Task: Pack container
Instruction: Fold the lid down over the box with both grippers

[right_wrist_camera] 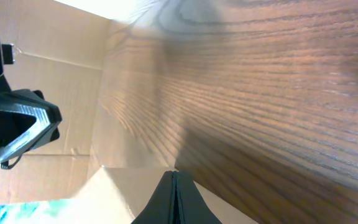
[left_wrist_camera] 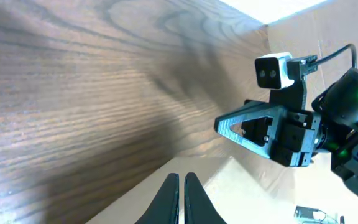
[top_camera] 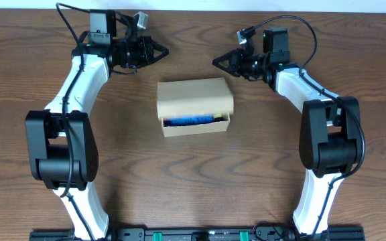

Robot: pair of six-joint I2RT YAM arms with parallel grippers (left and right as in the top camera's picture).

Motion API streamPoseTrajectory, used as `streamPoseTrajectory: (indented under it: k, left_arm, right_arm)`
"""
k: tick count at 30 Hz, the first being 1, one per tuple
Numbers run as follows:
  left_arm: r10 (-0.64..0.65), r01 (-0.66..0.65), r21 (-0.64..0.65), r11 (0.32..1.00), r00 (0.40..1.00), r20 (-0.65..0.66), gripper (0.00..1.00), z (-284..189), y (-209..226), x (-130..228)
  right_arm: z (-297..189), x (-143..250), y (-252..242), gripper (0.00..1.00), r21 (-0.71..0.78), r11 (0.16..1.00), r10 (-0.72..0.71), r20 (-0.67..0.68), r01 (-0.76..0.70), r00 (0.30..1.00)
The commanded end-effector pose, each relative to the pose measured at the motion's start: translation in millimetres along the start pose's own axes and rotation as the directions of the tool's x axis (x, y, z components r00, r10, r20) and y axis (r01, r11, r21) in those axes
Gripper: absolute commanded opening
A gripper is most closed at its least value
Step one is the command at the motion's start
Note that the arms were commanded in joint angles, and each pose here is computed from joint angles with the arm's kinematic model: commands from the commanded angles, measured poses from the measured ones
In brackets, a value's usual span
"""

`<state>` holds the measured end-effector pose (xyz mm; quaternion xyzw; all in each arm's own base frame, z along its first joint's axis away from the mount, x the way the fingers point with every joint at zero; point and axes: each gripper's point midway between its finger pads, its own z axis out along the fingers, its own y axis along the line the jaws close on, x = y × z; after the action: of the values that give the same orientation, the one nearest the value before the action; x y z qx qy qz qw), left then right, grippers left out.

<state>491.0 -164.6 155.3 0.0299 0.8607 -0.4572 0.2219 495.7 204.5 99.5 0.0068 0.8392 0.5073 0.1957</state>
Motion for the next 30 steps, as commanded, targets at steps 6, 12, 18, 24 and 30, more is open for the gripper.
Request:
streamPoseTrajectory:
  k: [6,12,18,24,30]
  left_arm:
    - [0.087,-0.087,0.002,0.996,0.993,-0.078,0.06,-16,-18,20]
    - [0.166,-0.185,-0.079,0.980,0.965,-0.205,0.06,-45,-32,59]
    - [0.205,-0.252,-0.077,0.965,0.902,-0.380,0.06,-50,-42,115]
    - [0.156,-0.209,-0.060,0.976,0.864,-0.478,0.06,-33,-35,161]
    - [0.112,-0.171,-0.076,0.982,0.862,-0.495,0.06,-26,-21,179]
  right_arm:
    - [-36,4,40,0.01,0.048,0.985,-0.167,-0.015,0.168,0.986]
    - [-71,44,49,0.01,0.271,0.922,-0.246,-0.145,0.277,0.958]
    - [-73,89,41,0.01,0.379,0.869,-0.218,-0.285,0.319,0.933]
    - [-63,125,19,0.02,0.380,0.874,-0.170,-0.348,0.304,0.922]
    - [-63,148,2,0.01,0.387,0.880,-0.119,-0.382,0.275,0.916]
